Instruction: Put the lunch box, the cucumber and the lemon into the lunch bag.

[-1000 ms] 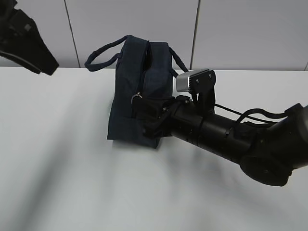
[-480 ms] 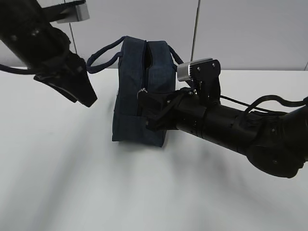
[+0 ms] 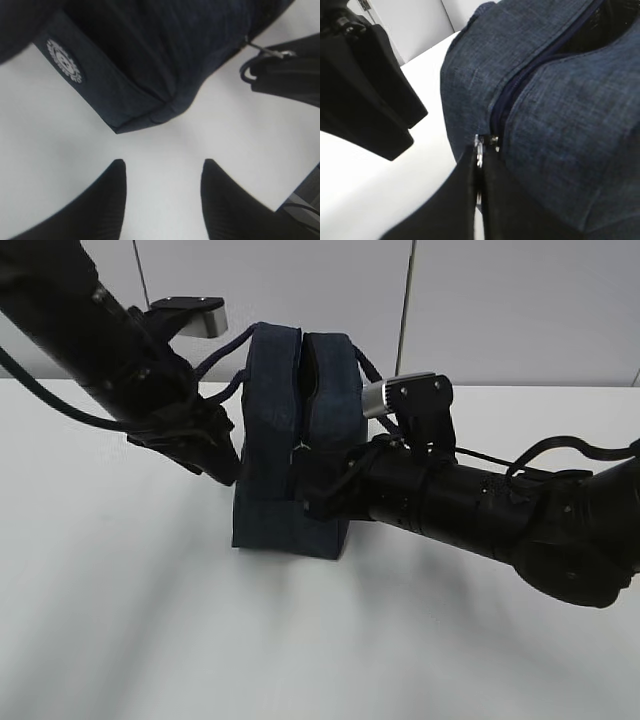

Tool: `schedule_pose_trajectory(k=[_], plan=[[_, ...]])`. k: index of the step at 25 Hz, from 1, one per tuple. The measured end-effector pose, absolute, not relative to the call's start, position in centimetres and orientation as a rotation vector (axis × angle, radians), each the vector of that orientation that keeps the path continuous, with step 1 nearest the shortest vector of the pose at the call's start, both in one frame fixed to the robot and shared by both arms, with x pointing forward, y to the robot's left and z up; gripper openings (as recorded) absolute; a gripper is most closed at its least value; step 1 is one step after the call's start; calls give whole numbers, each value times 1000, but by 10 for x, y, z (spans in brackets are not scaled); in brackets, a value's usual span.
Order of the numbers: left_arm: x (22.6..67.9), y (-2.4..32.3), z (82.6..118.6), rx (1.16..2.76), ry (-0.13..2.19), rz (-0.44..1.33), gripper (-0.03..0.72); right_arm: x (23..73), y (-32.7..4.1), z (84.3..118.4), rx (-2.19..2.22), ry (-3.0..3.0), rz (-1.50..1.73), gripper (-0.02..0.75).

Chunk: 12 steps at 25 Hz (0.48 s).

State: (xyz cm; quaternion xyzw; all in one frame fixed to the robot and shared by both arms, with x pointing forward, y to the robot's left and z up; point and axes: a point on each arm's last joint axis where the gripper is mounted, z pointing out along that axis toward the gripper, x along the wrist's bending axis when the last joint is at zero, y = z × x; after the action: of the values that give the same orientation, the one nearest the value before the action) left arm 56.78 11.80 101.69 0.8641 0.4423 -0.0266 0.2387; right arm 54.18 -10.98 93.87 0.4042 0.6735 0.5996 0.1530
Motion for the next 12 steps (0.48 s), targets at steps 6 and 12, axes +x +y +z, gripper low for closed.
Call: schedule_pose_trajectory(k=[6,12], plan=[[562,112,998,2309,1240,-51,335,547,-107,943,1144,1945,1701,0],[558,98,985,2262,1221,28,335,551,-105,947,1127,1949,1694,0]])
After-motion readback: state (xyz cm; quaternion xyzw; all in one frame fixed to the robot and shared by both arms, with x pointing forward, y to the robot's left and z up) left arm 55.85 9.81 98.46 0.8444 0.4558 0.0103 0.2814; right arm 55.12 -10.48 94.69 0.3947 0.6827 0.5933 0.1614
